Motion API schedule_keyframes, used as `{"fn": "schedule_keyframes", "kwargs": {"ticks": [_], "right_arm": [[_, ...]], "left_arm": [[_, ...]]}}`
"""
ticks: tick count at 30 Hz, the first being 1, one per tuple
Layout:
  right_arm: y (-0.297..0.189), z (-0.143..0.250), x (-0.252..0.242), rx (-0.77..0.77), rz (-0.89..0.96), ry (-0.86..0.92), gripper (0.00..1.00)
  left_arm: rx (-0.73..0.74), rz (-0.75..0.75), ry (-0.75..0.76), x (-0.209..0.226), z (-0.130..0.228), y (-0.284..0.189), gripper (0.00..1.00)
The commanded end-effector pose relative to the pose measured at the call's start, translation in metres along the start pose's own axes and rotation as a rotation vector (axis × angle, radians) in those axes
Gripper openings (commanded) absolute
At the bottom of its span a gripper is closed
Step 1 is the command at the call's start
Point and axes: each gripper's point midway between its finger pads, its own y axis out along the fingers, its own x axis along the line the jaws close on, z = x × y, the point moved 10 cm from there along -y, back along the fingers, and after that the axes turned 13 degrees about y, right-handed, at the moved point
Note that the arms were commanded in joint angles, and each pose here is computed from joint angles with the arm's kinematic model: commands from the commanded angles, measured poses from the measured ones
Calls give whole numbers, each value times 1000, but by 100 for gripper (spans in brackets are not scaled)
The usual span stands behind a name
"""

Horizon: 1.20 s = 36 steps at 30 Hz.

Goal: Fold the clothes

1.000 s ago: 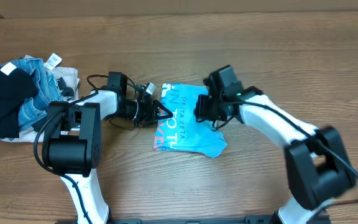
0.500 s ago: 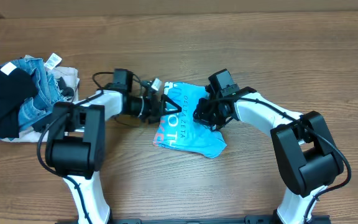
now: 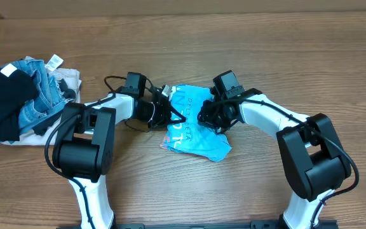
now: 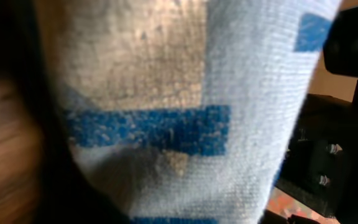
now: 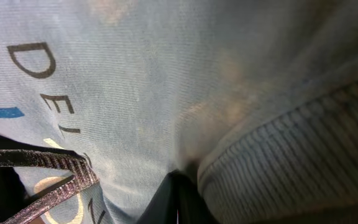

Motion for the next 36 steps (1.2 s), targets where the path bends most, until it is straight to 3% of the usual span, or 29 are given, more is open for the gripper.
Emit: {"fn": "schedule_keyframes", "kwargs": {"ticks": [1, 4, 11, 17, 23, 28, 31, 36], "right_arm": [[20, 4, -25, 62, 108, 20, 4], [-10, -3, -19, 63, 22, -58, 4], [-101, -6, 1, -133, -131, -130, 4], [-111, 4, 2, -127, -128, -129, 4], [-110, 11, -6, -73, -79, -90, 4], [-109, 15, -10, -46, -55, -71, 4], [-109, 16, -10, -44, -53, -69, 4], [-109, 17, -12, -32, -43, -60, 4]], "left_arm": [[25, -86, -97, 31, 18, -5, 4], [-30, -87, -18, 17, 11, -33, 4], [-290, -138, 185, -34, -15, -120, 4], [-469, -178, 255, -49, -46, -185, 4], [-681, -262, 317, -72, -68, -287, 4], [-855, -382, 174, -62, -33, -391, 4], [-979, -453, 45, -39, 10, -447, 4], [-1066, -520, -12, 0, 55, -488, 4]]}}
